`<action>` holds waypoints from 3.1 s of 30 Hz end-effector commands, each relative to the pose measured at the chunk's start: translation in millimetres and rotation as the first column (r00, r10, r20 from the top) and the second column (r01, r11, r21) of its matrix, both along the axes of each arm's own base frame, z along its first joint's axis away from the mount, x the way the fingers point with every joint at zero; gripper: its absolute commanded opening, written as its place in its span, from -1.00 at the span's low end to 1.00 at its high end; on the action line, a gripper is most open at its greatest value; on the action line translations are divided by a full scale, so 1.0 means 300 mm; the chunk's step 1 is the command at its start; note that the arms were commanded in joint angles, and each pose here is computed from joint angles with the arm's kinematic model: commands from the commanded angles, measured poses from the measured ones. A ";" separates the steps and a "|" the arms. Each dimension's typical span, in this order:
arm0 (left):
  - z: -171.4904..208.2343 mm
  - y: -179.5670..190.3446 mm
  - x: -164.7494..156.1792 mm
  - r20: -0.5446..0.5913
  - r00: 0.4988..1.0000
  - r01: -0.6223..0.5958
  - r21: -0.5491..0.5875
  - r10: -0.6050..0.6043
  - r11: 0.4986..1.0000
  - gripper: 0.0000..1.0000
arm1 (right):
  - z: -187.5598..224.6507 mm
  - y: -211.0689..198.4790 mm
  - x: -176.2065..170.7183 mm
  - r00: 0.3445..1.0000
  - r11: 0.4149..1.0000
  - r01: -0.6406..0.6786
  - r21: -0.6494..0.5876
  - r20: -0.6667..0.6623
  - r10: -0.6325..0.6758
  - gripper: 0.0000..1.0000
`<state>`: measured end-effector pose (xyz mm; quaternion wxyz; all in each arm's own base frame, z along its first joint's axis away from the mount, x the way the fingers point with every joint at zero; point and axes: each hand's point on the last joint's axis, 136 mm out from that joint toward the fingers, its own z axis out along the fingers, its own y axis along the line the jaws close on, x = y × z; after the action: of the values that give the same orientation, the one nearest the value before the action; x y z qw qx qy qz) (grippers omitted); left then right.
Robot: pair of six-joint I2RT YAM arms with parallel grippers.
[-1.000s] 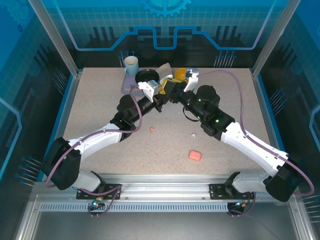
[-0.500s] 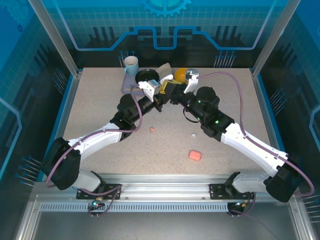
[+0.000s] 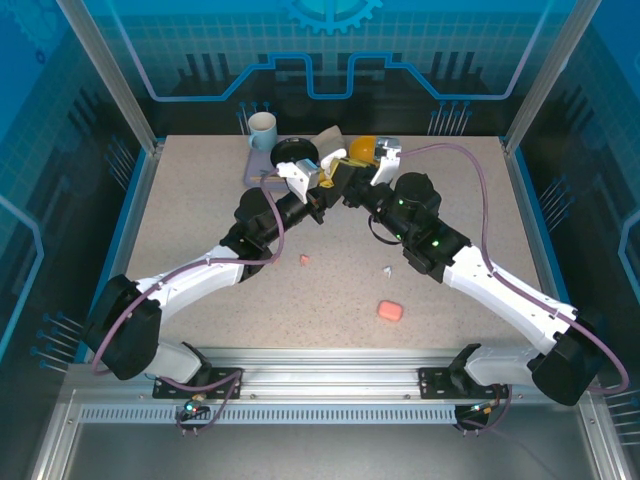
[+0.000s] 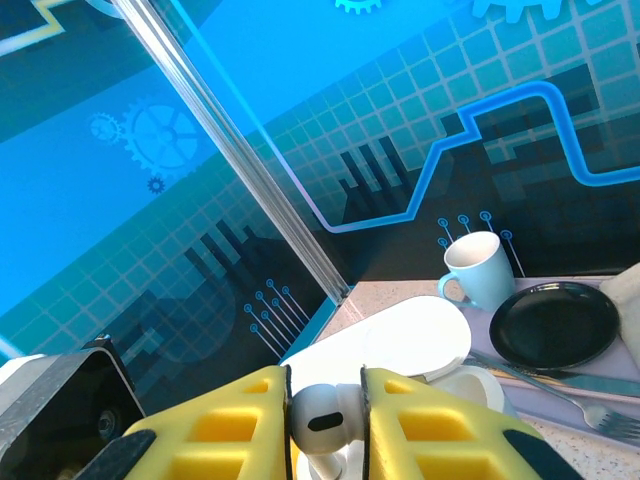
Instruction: Insert the wireless bluetooth earbuds into the charging case
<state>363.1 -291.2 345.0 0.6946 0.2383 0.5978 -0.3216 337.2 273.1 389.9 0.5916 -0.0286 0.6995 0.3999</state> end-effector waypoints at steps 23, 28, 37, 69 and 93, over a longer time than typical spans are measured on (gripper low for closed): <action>0.140 0.019 -0.003 0.069 0.998 -0.010 -0.058 0.014 0.998 -1.00 | -0.034 0.026 -0.037 0.998 0.995 -0.050 -0.088 0.030 0.053 -0.60; 0.144 0.021 0.001 0.070 0.997 -0.015 -0.059 0.019 0.998 -1.00 | -0.047 0.036 -0.045 0.998 0.993 -0.059 -0.103 0.027 0.062 -0.59; 0.140 0.019 0.004 0.064 0.998 -0.017 -0.054 0.020 0.998 -1.00 | -0.049 0.047 -0.051 0.997 0.990 -0.065 -0.123 0.030 0.069 -0.44; 0.108 0.023 -0.004 0.041 0.999 -0.013 -0.053 0.016 0.999 -1.00 | 0.049 0.038 0.028 0.998 0.999 -0.046 -0.012 -0.032 0.045 0.31; 0.076 0.023 0.001 0.028 0.999 -0.016 -0.051 0.017 0.999 -1.00 | 0.045 -0.090 -0.019 0.948 0.990 -0.071 0.125 -0.300 0.106 0.37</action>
<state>372.0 -284.9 346.5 0.6905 0.2201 0.6127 -0.3151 351.0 251.9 387.3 0.4949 0.0276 0.7499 0.4382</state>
